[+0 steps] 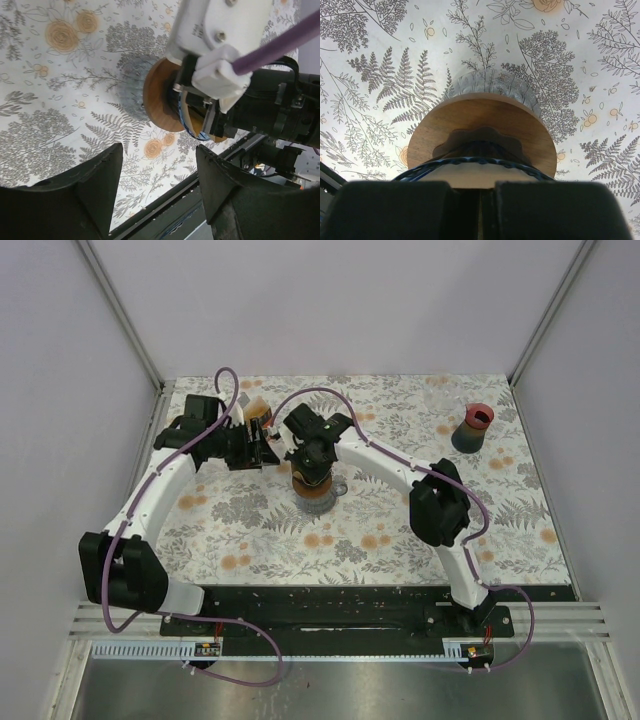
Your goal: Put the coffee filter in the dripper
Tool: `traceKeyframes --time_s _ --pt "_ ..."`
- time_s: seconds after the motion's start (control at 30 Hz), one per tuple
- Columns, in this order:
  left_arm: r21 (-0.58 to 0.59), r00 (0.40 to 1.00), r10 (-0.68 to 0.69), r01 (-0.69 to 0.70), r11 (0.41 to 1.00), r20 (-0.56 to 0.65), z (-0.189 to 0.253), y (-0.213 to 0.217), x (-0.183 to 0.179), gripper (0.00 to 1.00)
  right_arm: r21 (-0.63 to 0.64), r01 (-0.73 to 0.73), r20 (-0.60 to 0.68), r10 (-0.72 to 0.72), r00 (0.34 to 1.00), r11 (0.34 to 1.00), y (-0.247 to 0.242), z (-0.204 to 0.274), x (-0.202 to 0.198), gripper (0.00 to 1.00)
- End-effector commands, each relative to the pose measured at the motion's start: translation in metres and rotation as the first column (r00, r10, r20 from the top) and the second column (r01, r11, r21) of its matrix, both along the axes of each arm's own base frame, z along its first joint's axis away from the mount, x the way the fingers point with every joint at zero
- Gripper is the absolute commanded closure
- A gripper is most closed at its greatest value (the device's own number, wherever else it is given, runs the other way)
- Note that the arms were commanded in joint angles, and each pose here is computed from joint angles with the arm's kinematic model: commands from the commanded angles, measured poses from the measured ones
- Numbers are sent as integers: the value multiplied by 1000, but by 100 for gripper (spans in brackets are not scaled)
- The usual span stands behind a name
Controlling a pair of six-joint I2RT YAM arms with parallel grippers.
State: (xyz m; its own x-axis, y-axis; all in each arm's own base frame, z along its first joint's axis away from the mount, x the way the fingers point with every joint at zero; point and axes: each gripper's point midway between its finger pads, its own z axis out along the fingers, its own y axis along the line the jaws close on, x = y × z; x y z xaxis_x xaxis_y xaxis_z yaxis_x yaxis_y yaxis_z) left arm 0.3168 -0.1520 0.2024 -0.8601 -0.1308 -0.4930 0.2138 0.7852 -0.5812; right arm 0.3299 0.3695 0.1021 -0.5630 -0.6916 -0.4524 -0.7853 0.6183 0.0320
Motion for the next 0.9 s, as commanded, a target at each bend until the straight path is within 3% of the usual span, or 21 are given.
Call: traceKeyframes --time_s 0.0,0.23,0.4,0.63,0.87 --pt "-83 998 -45 48 995 41 14 -25 -1 36 -46 36 -6 -36 999 998 -2 -15 3 100" --pt "-93 999 -43 45 995 17 3 -31 0 47 7 40 9 -40 999 999 4 9 3 100" --pt "-86 999 -37 38 996 15 -2 -34 1 49 86 23 36 -26 999 996 12 36 2 100" --pt "-75 999 -36 38 996 25 -2 -36 5 51 166 14 79 -28 997 986 16 68 1 83" --pt "-55 999 -31 32 998 17 -13 -36 5 60 171 12 91 -28 995 985 14 74 0 79"
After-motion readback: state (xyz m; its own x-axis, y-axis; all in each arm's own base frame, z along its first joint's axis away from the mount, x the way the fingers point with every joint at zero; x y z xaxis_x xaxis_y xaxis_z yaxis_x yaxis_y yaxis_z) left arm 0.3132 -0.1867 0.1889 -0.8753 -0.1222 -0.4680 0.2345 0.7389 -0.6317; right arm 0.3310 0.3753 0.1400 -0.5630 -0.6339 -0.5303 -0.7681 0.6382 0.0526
